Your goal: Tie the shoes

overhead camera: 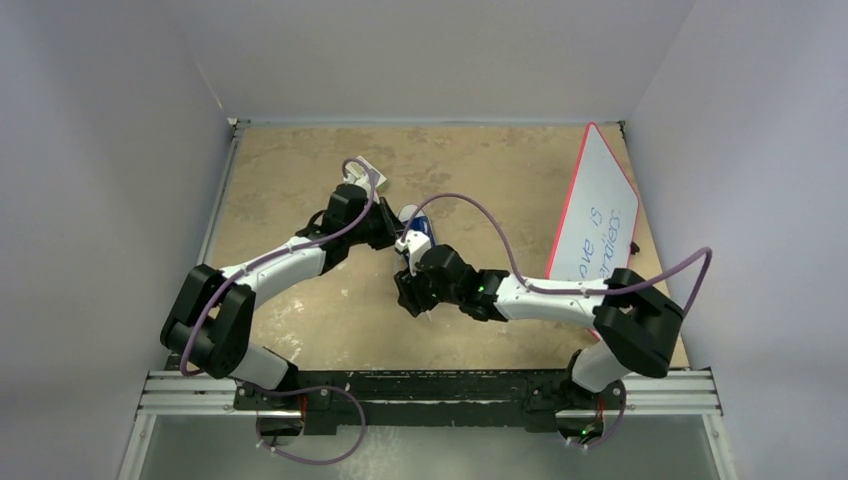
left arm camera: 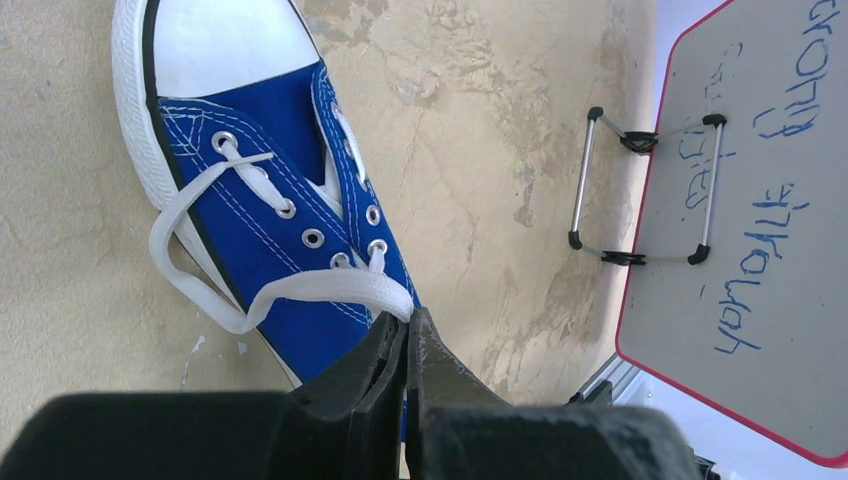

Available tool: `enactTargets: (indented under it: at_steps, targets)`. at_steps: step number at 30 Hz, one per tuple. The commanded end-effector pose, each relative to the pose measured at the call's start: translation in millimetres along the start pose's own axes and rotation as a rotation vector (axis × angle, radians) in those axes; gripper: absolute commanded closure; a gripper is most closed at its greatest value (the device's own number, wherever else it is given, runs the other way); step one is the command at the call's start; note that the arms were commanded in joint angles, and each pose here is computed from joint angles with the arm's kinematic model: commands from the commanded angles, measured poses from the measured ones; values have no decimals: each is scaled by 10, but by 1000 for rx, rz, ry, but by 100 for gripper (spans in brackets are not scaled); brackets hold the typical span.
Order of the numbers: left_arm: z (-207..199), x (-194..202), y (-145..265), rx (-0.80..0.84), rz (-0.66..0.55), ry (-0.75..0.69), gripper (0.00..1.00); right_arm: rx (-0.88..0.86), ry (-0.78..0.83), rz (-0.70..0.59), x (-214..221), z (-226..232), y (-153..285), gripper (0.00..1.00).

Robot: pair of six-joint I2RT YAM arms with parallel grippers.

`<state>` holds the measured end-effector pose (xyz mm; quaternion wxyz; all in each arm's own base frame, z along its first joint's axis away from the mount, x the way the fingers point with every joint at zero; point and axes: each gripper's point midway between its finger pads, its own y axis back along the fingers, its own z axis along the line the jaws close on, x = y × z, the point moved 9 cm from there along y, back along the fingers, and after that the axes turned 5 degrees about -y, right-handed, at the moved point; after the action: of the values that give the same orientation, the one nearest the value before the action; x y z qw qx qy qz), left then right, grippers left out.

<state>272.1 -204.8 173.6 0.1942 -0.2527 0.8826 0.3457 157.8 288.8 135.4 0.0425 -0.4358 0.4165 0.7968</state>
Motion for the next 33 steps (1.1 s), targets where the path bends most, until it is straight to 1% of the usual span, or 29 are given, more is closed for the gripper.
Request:
enactTargets:
  at_steps: [1,5,10,13,17,19,20,21,23,24,26,28,31,33]
  targets:
    - [-150,-163,10,50,-38,2,100,-22,95,-143,-335,70,-227,47]
    - [-179,-194,24,48,-43,0,100,43,98,-141,-239,-23,-332,48]
    - [-190,-208,32,45,-47,1,100,95,122,-89,-80,-122,-409,49]
    - [-182,-200,26,41,-43,4,100,84,136,-40,2,-130,-458,58]
    - [-173,-198,44,33,-42,1,100,114,106,-15,143,-182,-466,74]
    - [-170,-193,51,31,-43,1,100,145,83,-13,184,-214,-456,87]
    - [-164,-186,52,30,-42,4,100,150,77,-13,195,-218,-451,96]
    - [-162,-183,53,29,-41,4,100,155,72,-16,189,-219,-449,100]
    - [-155,-181,57,28,-41,1,100,155,64,-7,112,-177,-415,100]
    - [-147,-188,62,24,-42,-3,100,142,42,26,97,-143,-358,100]
    - [-121,-196,70,18,-40,-10,100,-7,18,60,-4,28,-181,100]
    - [-96,-202,72,9,-40,-29,100,-106,13,44,-120,146,12,100]
    - [-59,-176,57,-1,-23,-45,100,-241,-63,96,-68,274,279,100]
    - [-43,-159,47,-1,-13,-53,100,-277,-109,130,14,292,390,100]
